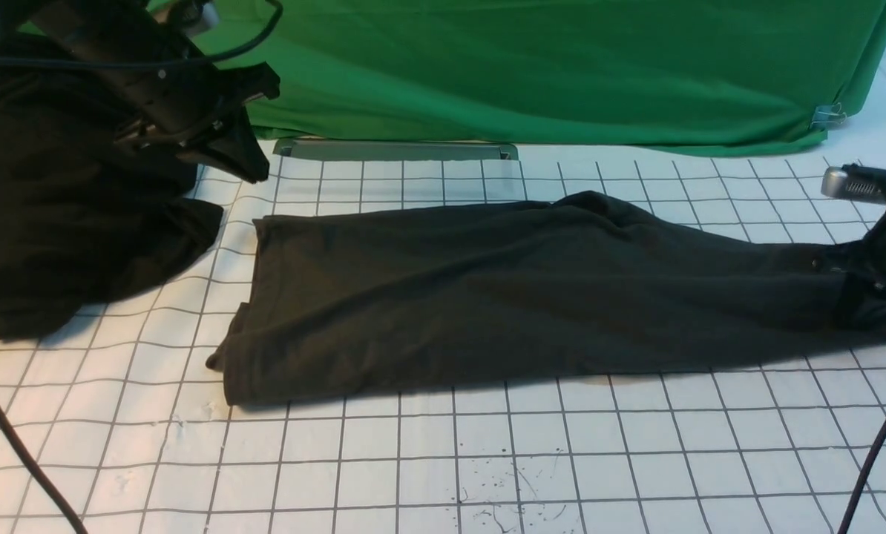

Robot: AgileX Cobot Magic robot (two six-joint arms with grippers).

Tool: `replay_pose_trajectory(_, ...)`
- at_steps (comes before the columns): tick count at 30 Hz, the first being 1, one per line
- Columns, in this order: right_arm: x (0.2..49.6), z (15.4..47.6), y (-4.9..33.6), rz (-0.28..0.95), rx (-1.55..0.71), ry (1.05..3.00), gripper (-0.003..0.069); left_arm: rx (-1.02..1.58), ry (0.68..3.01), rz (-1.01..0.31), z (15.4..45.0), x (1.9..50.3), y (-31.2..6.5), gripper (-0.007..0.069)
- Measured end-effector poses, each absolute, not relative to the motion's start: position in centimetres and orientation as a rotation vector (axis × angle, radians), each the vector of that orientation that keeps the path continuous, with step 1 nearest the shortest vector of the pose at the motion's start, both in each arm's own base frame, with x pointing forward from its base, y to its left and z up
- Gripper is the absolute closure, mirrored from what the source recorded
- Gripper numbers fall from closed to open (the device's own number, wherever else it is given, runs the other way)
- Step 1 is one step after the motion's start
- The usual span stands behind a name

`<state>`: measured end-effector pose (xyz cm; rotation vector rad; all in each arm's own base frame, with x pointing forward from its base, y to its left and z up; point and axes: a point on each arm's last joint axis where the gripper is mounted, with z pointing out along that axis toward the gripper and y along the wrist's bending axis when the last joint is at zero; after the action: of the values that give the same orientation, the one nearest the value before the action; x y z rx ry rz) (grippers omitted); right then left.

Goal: Fold a long-sleeved shirt over a white checkered tablecloth.
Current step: 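Pull the folded dark garment lengthwise by its ends to straighten it flat on the table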

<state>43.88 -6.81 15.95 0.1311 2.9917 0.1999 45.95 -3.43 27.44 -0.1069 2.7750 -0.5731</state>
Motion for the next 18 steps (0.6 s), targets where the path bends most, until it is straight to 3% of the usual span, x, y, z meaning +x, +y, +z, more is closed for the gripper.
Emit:
replay_pose_trajectory(2,43.7,16.0,-7.4,0.157,0.158,3.011,0.0606,-0.117,2.79,-0.601,27.0,45.8,-3.6,0.0624)
replay_pose_trajectory(5,43.5,17.3,-8.8,0.098,0.238,3.028,0.0458,-0.127,2.805,-0.633,26.5,45.6,-3.8,0.0624)
replay_pose_trajectory(6,43.5,17.4,-8.9,0.094,0.241,3.024,0.0458,-0.125,2.806,-0.633,26.5,45.6,-3.8,0.0624)
replay_pose_trajectory(7,43.3,18.8,-9.6,0.08,0.264,3.01,0.0344,-0.121,2.803,-0.646,26.5,45.6,-3.8,0.0623)
replay_pose_trajectory(9,43.2,20.0,-10.1,0.069,0.281,2.988,0.0268,-0.115,2.802,-0.651,26.4,45.6,-3.9,0.0623)
replay_pose_trajectory(10,42.9,21.4,-10.7,0.054,0.301,2.954,0.0181,-0.104,2.801,-0.652,26.4,45.6,-3.9,0.0622)
replay_pose_trajectory(12,42.7,22.4,-11.1,0.043,0.315,2.924,0.0114,-0.098,2.801,-0.652,26.4,45.6,-3.9,0.0622)
replay_pose_trajectory(17,43.1,21.6,-11.3,0.052,0.326,2.918,0.0097,-0.078,2.8,-0.645,26.4,45.6,-3.9,0.0622)
replay_pose_trajectory(18,43.6,20.1,-11.3,0.066,0.33,2.934,0.0104,-0.066,2.799,-0.639,26.4,45.6,-3.8,0.0622)
